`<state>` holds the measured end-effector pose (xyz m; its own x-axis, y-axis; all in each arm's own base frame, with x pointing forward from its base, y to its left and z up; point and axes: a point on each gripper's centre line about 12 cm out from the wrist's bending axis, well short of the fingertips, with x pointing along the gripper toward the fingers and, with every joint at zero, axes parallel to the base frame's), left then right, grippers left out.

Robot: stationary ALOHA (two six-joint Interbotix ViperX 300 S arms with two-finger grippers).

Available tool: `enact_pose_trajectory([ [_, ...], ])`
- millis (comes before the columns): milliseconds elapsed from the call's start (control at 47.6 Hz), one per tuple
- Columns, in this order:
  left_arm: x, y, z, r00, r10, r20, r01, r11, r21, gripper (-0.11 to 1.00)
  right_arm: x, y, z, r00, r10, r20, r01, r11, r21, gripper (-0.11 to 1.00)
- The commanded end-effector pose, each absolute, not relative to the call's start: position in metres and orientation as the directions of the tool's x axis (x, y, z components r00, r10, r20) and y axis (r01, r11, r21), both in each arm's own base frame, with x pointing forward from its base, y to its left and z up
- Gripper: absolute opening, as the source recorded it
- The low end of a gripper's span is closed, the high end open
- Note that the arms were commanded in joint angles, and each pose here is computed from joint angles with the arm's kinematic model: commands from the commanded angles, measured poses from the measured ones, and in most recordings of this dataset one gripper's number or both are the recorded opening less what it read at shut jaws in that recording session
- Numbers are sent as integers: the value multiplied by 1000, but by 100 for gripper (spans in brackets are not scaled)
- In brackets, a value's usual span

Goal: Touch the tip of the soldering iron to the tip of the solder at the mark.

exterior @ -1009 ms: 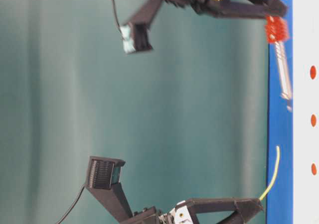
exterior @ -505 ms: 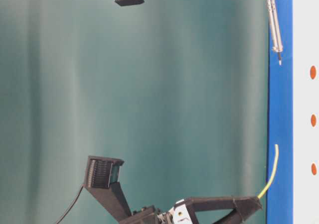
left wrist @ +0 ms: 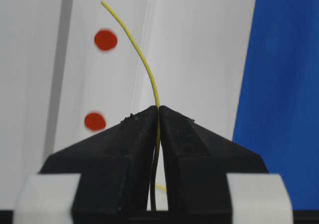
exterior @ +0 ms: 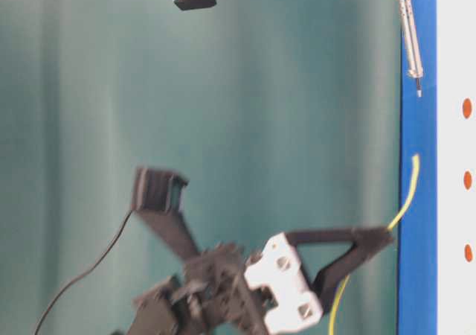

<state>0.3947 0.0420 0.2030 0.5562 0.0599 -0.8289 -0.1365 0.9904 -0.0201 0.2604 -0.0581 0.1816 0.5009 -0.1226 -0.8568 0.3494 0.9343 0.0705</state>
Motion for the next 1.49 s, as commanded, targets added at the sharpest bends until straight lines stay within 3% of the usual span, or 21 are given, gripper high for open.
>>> enact_pose_trajectory([
  [0,409,43,212,587,63,-807,-134,991,-20,2,265,-59,189,524,-129,-842,347,935,73,6],
  [547,432,41,180,588,57,-807,-130,991,-24,2,267,-59,186,525,-128,-841,346,935,74,6],
  [1472,430,41,176,574,56,-817,-126,992,-20,2,285,-63,167,471,-115,-874,350,934,65,6],
])
